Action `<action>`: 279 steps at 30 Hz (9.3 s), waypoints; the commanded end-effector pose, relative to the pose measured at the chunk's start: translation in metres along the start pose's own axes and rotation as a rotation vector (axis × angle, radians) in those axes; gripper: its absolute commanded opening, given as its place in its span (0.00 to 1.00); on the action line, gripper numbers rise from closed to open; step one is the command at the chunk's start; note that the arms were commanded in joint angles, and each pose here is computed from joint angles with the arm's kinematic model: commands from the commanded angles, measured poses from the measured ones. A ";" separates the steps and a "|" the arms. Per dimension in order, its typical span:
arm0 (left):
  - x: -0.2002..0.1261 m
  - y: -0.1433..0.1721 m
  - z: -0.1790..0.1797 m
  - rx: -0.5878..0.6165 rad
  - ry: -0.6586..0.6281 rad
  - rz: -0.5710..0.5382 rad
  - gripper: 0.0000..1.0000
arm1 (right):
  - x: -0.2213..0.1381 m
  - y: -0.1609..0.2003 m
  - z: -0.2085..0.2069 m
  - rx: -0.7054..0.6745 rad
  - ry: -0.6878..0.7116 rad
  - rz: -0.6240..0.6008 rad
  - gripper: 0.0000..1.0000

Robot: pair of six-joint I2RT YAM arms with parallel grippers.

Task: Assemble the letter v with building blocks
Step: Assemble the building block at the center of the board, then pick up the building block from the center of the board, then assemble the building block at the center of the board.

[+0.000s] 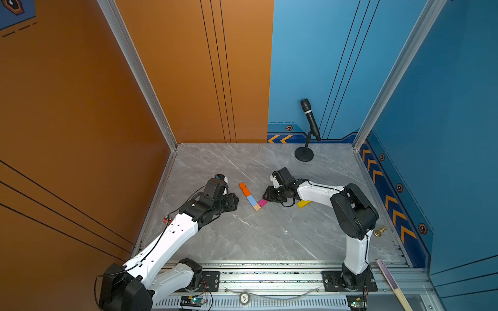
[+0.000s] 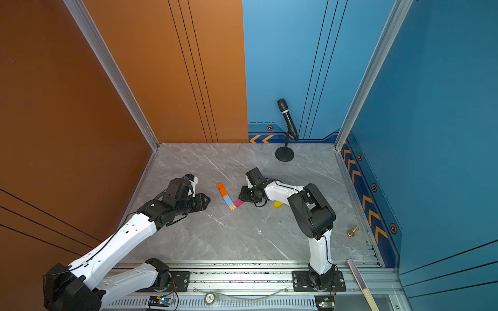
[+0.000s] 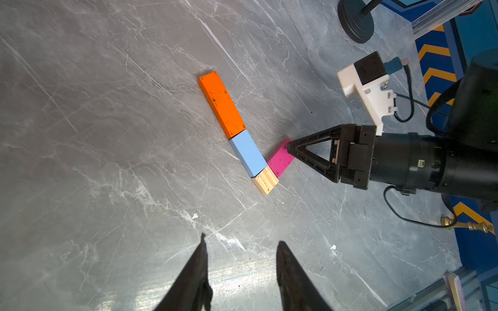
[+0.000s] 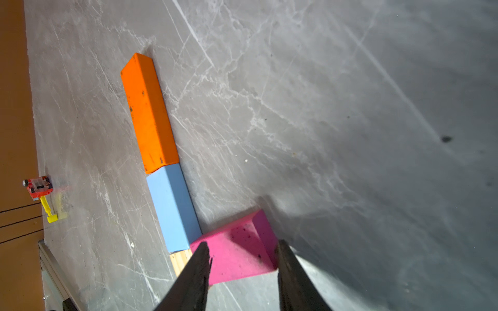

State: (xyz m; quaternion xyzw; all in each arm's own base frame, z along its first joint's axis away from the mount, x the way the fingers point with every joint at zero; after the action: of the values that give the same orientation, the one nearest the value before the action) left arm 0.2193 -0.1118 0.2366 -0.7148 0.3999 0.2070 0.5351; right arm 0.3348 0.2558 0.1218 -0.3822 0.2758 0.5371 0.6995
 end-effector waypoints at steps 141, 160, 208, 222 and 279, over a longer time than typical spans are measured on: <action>0.027 0.002 -0.002 0.097 -0.045 0.095 0.43 | -0.050 -0.027 -0.084 0.443 0.457 -0.212 0.20; 0.022 -0.008 0.007 0.062 -0.037 0.100 0.43 | -0.015 -0.045 -0.058 0.556 0.407 -0.250 0.20; 0.006 -0.014 0.021 0.024 -0.033 0.060 0.43 | 0.015 -0.043 -0.014 0.644 0.485 -0.306 0.26; 0.006 -0.013 0.024 0.019 -0.032 0.061 0.43 | 0.016 -0.044 -0.010 0.663 0.480 -0.320 0.30; -0.001 -0.010 0.030 -0.010 -0.031 0.045 0.43 | -0.091 -0.062 -0.012 0.503 0.187 -0.366 0.89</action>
State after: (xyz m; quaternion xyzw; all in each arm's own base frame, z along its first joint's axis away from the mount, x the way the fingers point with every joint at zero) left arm 0.2338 -0.0856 0.2380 -0.7086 0.3986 0.2201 0.5390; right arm 0.3664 0.2013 0.2060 -0.2709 0.4019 0.2466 0.8392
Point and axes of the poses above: each gripper's point midway between its finger pads, its own x axis out along the fingers, its own z axis along the line the jaws close on, y = z × x, the point moved 10 cm from there along -x, back along the fingers, and after that the axes turned 7 degrees about x, right-handed, at the moved point
